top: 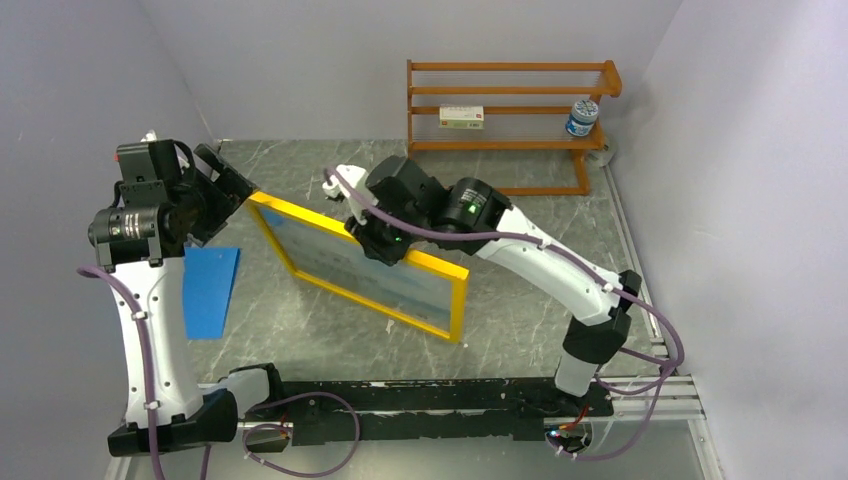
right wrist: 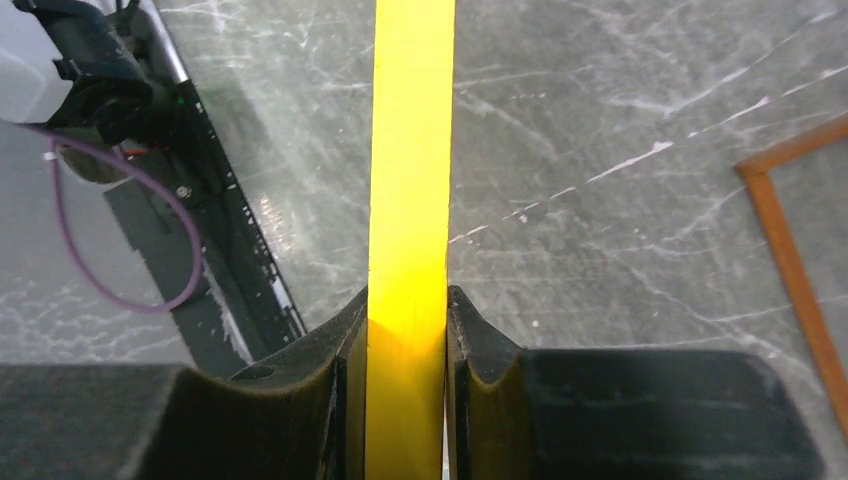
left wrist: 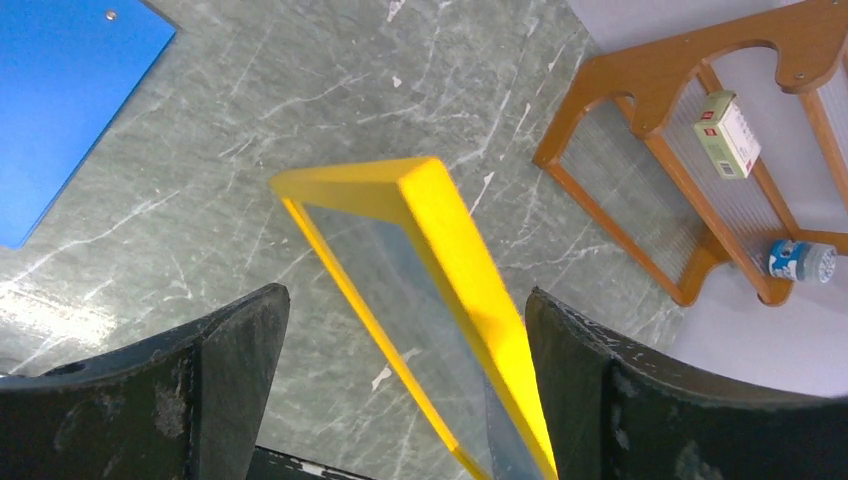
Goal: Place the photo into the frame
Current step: Turn over the photo frame at the center of the board.
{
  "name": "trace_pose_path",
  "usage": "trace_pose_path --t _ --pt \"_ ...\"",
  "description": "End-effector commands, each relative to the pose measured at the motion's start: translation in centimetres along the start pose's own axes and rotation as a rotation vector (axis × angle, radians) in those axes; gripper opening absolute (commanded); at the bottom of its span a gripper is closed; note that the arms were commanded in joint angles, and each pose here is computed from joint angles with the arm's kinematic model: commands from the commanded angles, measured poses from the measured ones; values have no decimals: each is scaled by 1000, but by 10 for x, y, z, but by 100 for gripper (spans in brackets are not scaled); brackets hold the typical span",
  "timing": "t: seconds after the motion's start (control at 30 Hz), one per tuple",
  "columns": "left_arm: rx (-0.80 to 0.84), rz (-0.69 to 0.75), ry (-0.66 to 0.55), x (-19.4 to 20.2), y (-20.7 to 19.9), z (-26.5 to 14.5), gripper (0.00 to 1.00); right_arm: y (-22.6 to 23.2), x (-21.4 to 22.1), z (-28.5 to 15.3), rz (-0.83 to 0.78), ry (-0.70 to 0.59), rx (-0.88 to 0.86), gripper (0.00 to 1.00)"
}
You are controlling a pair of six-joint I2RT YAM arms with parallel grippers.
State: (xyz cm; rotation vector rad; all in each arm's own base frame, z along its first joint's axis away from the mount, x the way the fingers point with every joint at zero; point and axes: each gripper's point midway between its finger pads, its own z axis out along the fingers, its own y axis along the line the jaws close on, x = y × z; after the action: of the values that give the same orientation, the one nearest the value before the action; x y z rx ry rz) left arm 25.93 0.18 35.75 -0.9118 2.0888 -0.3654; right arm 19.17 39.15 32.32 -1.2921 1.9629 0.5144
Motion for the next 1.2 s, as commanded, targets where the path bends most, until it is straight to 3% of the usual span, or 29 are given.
trace_pose_path --t 0.0,0.1,0.47,0.9,1.03,1.17 --pt "-32 29 -54 -5 12 13 93 -12 -37 -30 53 -218 -122 0" --pt "-60 37 -18 6 23 30 93 -28 -33 -27 119 -244 -186 0" --pt "82 153 180 50 22 92 93 -93 13 -12 388 -309 -490 0" --pt "162 278 335 53 13 182 90 -162 59 38 557 -267 -528 3" --pt "174 314 368 53 13 208 89 -177 72 58 611 -248 -525 18" --pt "190 357 350 50 16 235 91 -180 86 75 667 -251 -535 23"
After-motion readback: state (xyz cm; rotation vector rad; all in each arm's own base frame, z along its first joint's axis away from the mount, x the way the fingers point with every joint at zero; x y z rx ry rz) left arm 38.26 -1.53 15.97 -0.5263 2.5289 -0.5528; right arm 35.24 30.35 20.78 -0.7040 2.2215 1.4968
